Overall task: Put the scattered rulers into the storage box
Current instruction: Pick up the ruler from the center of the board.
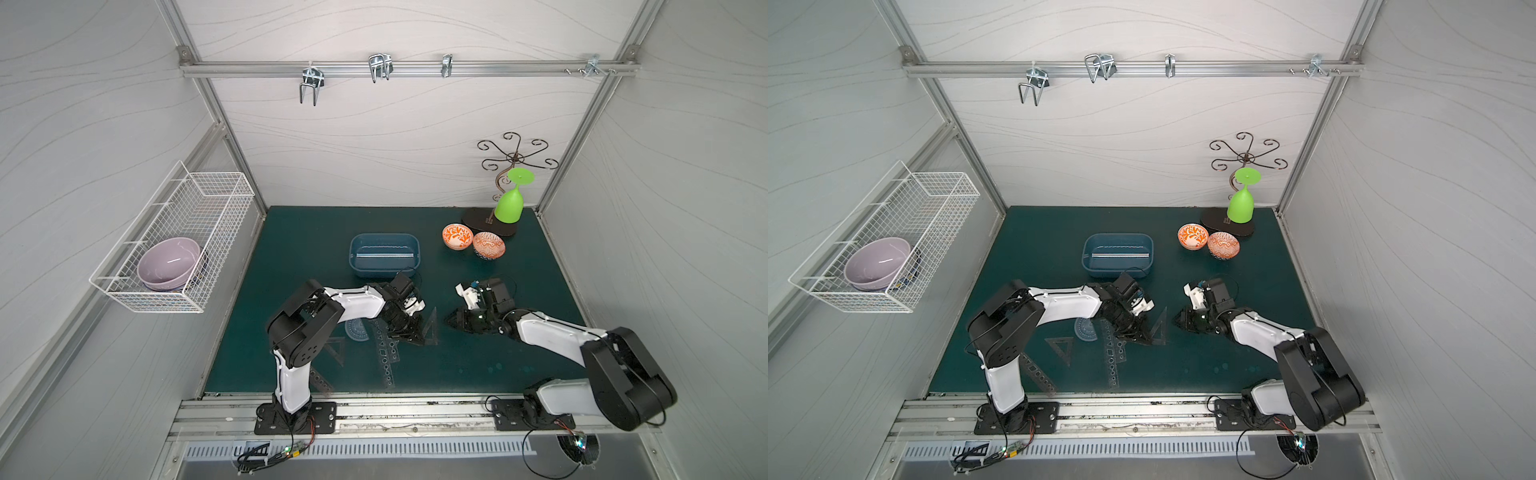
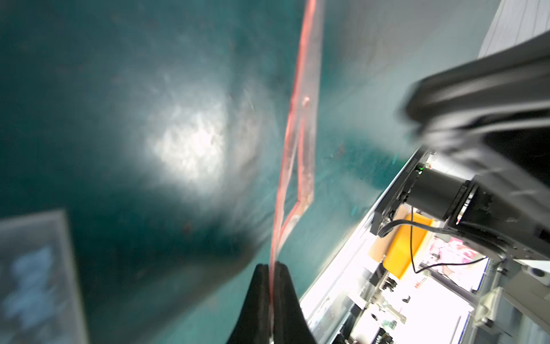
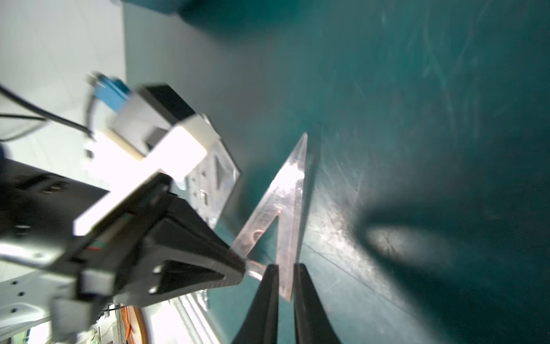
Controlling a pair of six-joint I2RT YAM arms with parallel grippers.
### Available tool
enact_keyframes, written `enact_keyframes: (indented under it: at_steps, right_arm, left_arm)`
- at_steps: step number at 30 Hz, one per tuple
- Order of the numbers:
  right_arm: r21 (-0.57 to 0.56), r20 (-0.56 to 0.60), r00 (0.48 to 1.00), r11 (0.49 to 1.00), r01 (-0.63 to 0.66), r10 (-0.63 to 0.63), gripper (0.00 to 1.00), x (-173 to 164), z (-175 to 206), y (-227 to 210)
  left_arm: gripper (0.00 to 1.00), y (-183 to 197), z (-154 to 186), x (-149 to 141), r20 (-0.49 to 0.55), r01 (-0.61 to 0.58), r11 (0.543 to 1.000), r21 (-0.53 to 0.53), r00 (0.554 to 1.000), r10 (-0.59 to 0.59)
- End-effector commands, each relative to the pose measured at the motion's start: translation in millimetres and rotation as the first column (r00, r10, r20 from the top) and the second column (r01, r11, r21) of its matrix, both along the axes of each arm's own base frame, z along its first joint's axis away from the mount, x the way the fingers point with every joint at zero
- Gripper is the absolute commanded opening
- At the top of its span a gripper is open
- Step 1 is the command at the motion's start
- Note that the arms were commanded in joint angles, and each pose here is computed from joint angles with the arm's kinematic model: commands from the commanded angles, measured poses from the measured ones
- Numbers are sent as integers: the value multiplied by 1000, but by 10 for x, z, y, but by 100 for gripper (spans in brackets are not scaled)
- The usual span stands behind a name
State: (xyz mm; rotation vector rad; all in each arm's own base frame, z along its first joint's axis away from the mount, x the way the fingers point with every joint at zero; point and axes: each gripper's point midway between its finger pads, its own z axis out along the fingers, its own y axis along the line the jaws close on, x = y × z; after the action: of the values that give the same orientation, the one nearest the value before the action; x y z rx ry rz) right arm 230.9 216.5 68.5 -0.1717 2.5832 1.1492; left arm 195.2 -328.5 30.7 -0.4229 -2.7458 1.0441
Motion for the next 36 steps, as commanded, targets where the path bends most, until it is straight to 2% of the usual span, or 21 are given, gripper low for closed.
enact_keyframes:
  at_steps: [1,5,9,12,18,28,36]
  right_arm:
    - [55,27,999,998,-35,34,18,17,292,8]
    - [121,87,994,990,-72,61,24,89,612,66]
    - [193,128,989,976,-101,77,34,167,892,124]
    - [261,153,981,953,-156,118,47,183,1090,209]
    - [362,167,969,903,-231,181,55,184,1321,354]
    - [386,142,948,866,-317,284,55,119,1289,706]
    - [409,156,939,846,-343,305,45,85,1370,779]
  left_arm:
    - [0,127,219,-6,23,19,1000,-8,1000,-19]
    - [0,209,610,10,48,54,995,-81,998,-50]
    - [0,334,979,-16,77,90,983,-162,994,-78]
    - [0,422,1128,-53,91,114,974,-197,991,-97]
    - [0,399,1348,-50,148,150,947,-283,983,-111]
    - [0,441,1573,-86,217,175,913,-368,971,-98]
    - [0,488,1555,-51,204,147,910,-387,976,-71]
